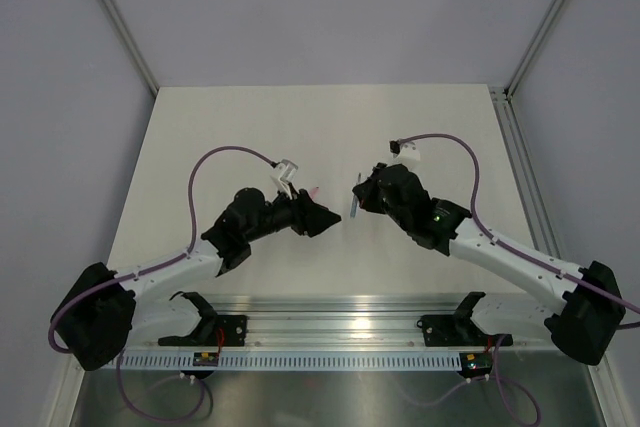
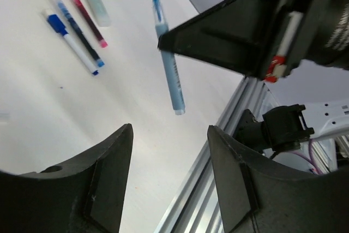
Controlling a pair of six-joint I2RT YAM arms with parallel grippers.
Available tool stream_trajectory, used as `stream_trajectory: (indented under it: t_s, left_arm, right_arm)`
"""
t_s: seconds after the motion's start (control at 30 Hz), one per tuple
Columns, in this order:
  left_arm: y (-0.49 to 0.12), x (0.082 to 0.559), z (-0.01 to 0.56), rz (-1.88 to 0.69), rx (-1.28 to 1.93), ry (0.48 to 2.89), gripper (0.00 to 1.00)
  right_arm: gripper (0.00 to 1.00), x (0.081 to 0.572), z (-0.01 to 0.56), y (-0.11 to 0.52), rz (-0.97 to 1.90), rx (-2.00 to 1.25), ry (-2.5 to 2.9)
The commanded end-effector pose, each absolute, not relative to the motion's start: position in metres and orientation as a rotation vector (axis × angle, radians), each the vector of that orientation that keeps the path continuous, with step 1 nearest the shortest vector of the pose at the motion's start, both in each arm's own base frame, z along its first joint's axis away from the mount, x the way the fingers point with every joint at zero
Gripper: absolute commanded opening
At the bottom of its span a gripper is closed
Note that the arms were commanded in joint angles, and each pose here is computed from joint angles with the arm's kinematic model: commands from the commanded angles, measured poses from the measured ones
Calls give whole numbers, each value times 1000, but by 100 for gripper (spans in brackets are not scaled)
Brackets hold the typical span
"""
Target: Insert the pens into the pen caps
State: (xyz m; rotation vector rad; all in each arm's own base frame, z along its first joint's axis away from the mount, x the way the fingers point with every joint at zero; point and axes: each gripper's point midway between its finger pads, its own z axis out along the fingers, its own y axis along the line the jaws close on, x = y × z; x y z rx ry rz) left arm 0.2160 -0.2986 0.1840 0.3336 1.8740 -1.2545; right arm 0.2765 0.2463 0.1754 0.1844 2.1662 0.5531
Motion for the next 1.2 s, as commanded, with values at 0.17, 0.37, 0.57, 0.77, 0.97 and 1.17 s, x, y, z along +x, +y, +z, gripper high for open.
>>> stream_trajectory:
  t_s: [0.17,0.37,0.57,0.77,0.97,1.17]
  left_arm:
    - [-328,200,212,-1490,460,1766,64]
    - [-331,200,211,-1503,471,1771,60]
    - [-331,204,205,-1486,455,1796,39]
    - [-330,206,204,-1473,441,1802,8]
    - [-320,213,207,-1409,386,1794,0]
    - [-292,234,201,-1218,250,1803,0]
  right_arm:
    - [0,255,212,276,838,142,2020]
    - [0,246,219,292,894,85,2016]
    - [0,239,219,302,942,54,2019]
    - [0,230,218,305,974,35,2030]
    - [29,223,235,303,1018,8,1997]
    - [39,217,235,290,935,-81,2022]
